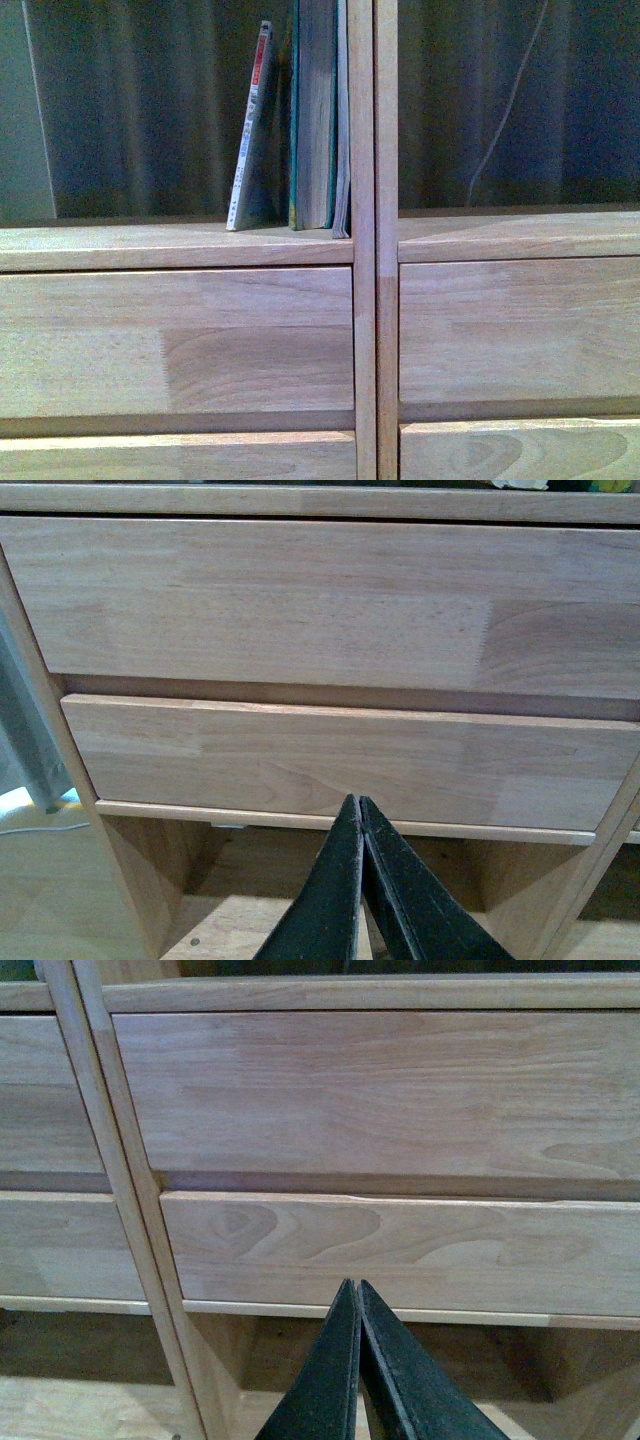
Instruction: Organize books on shelf
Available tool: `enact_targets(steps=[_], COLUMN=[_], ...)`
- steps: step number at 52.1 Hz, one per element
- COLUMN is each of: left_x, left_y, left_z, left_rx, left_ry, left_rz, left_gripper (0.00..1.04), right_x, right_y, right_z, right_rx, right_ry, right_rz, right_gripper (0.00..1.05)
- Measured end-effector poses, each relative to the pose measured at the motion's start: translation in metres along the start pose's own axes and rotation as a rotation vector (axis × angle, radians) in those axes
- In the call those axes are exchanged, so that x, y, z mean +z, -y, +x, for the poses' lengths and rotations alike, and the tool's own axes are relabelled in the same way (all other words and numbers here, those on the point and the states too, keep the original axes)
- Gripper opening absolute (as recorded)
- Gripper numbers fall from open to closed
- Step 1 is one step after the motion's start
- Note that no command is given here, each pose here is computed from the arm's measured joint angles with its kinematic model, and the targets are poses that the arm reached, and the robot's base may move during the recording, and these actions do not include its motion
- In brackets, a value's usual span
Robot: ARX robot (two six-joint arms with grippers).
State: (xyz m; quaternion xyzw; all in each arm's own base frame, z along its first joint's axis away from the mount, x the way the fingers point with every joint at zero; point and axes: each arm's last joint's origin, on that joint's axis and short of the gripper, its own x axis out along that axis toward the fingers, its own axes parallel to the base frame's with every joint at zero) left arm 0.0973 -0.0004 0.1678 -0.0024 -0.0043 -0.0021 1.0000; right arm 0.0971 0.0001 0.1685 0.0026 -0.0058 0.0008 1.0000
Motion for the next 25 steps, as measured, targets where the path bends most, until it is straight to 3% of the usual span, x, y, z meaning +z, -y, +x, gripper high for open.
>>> enact_targets(steps=[5, 25], left_x=[0.0000, 0.0000], left_y=[0.0000, 0.0000], left_z=[0.0000, 0.0000], left_rx=[0.000, 0.000], left_ry=[0.000, 0.000], left_rz=[0.000, 0.000], left_gripper=[0.06, 0.72], right_x=[0.0000, 0.0000], right_y=[0.0000, 0.0000], right_z=[0.0000, 0.0000], right_rx=[0.000, 0.000], right_ry=[0.000, 0.000], right_rz=[-0.002, -0.002], right_gripper=[0.07, 0.71])
